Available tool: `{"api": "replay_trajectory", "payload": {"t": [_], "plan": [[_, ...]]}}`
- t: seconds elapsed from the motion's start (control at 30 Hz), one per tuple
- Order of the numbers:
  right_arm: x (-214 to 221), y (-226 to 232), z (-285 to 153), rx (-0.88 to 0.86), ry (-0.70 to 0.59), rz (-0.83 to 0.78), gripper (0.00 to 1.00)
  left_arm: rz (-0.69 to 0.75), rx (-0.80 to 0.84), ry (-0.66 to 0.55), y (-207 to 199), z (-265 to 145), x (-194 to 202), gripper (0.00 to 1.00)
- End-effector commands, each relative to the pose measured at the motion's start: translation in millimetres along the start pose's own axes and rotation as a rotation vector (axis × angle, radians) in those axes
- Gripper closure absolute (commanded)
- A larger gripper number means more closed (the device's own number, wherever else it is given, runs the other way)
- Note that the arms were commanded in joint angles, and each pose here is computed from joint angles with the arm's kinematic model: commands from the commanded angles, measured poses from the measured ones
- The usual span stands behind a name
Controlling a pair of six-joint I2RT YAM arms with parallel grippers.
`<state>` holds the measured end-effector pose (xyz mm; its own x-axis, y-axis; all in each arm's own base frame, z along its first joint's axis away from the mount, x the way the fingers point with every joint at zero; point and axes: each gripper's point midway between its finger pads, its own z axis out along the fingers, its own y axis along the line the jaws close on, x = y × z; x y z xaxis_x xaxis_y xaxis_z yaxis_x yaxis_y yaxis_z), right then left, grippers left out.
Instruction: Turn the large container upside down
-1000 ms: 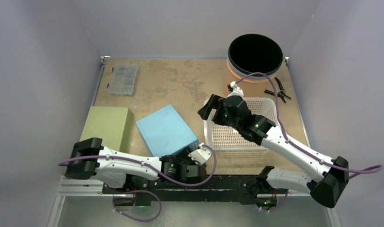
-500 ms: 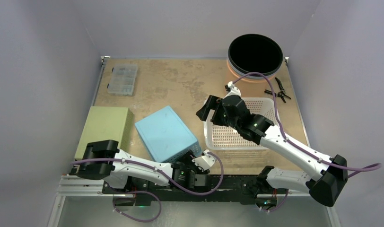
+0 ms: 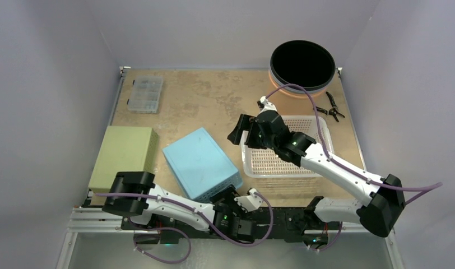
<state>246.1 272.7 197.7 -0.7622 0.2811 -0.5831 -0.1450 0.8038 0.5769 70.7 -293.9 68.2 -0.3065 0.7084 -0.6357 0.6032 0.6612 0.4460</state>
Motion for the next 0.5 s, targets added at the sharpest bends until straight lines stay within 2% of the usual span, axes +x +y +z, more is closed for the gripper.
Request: {"api": "replay_trajectory", "payload": {"t": [0.0, 0.23, 0.47], "plan": [[-11.7, 18.2, 3.1, -0.046, 0.009, -0.073, 0.08, 0.014, -0.033, -0.050, -10.2, -5.8, -8.8, 0.24], [8.7, 33.1, 30.4, -0.118, 0.140, -0.141, 0.08, 0.035, -0.031, -0.038, -21.3, -5.7, 1.1, 0.24], [13.7, -9.3, 65.0, 0.123, 0.172, -0.150, 0.09, -0.029, 0.014, -0.087, -24.3, -18.4, -8.1, 0.23]]}}
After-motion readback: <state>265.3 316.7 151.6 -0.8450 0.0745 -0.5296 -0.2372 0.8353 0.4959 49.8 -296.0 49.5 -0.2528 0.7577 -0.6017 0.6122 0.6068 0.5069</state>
